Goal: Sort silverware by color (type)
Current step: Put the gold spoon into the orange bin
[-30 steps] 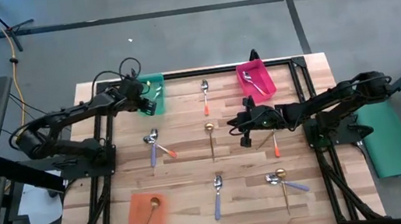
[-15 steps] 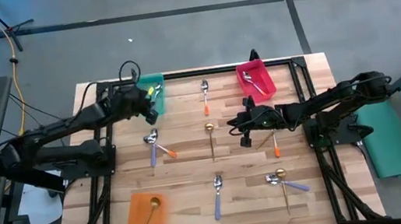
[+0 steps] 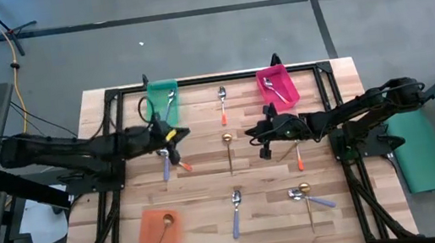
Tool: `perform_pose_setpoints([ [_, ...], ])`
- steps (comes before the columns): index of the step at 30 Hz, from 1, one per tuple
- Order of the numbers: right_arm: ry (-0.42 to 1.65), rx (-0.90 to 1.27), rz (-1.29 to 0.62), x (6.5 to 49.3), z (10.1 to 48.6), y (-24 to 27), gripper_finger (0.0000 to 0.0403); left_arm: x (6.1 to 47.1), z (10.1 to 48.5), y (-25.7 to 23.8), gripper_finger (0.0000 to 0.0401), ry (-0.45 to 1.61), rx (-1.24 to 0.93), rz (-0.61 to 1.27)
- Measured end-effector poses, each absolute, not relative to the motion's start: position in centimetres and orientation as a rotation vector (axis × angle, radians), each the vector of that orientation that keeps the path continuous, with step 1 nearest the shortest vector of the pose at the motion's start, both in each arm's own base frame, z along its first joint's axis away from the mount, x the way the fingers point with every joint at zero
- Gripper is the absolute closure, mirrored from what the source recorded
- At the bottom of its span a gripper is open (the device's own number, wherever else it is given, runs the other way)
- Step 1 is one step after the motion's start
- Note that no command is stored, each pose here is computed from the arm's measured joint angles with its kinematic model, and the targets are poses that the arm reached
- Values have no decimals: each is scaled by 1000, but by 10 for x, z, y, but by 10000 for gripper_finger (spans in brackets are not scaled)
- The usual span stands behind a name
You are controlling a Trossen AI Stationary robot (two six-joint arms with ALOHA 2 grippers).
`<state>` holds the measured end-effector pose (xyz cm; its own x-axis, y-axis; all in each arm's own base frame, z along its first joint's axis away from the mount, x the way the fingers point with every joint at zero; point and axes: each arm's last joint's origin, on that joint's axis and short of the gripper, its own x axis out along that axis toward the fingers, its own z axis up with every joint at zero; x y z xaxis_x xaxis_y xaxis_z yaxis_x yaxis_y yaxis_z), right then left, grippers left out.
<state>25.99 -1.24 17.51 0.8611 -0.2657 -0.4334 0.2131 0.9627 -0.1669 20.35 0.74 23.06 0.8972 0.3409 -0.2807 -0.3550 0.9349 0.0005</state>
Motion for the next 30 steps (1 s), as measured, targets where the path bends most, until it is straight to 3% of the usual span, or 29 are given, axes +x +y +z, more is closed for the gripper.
perform_pose_setpoints([
  [13, 451, 22, -239, 260, 175, -9, 401, 178, 169, -19, 380, 243, -58, 214],
  [30, 456, 37, -212, 260, 175, -8, 401, 174, 162, -21, 380, 268, -76, 187],
])
